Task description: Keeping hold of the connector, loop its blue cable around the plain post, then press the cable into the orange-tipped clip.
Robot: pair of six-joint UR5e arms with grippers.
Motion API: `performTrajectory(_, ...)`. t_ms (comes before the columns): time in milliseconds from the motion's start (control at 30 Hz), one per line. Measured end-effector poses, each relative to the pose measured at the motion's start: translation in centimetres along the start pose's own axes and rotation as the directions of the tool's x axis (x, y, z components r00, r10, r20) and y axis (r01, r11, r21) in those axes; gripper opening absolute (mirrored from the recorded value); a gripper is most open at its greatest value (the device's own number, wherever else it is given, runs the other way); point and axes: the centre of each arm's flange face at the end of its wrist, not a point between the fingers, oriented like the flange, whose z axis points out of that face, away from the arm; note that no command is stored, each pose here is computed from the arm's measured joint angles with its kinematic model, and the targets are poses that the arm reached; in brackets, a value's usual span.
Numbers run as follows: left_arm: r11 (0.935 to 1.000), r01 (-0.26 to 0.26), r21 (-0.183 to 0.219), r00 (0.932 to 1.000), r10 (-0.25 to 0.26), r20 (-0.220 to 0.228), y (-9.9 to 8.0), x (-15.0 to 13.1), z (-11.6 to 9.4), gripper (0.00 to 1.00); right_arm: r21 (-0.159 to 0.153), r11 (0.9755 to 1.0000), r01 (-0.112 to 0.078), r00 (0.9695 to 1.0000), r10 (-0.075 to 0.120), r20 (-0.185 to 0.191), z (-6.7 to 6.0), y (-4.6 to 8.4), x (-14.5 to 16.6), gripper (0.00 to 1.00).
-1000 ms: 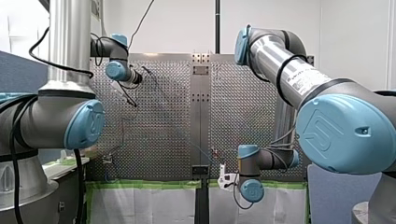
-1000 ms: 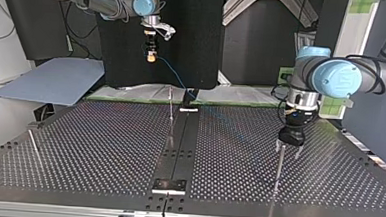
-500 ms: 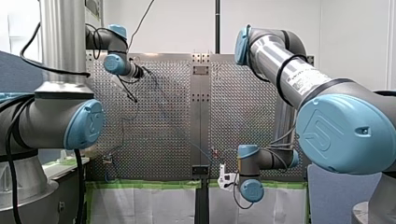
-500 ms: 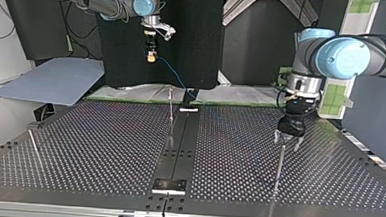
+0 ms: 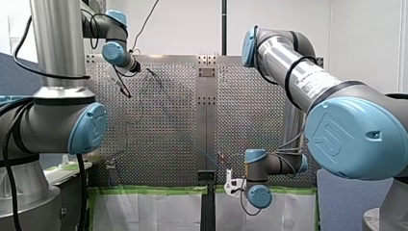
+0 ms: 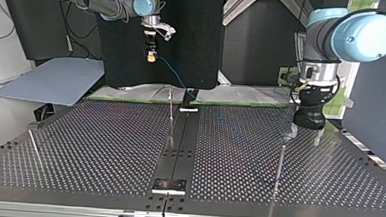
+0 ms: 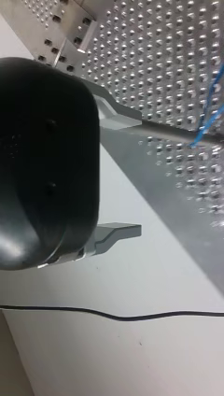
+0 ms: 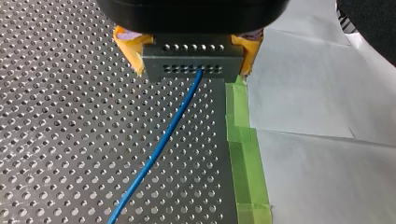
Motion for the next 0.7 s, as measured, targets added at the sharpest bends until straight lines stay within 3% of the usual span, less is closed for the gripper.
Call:
performTrajectory(167,0.9980,-0.053,0.034,0.9982,0.054,-0.026,-1.9,-1.0,-1.2,1.00,0.001,1.0000,-0.001,1.0000,0.001,0.002,0.0,-0.1,0.0,0.00)
performTrajectory(333,0.9917,-0.102,0.078,0.9933,0.106,-0.046,-4.2,-2.1,-1.7,1.00,0.002,1.0000,0.000,1.0000,0.000,0.007,-0.1,-0.1,-0.1,0.00)
performTrajectory(700,0.9749,-0.195,0.108,0.9750,0.204,-0.087,-7.5,-2.8,-1.3,1.00,0.003,1.0000,-0.003,1.0000,0.003,0.006,-0.1,-0.2,-0.1,0.00)
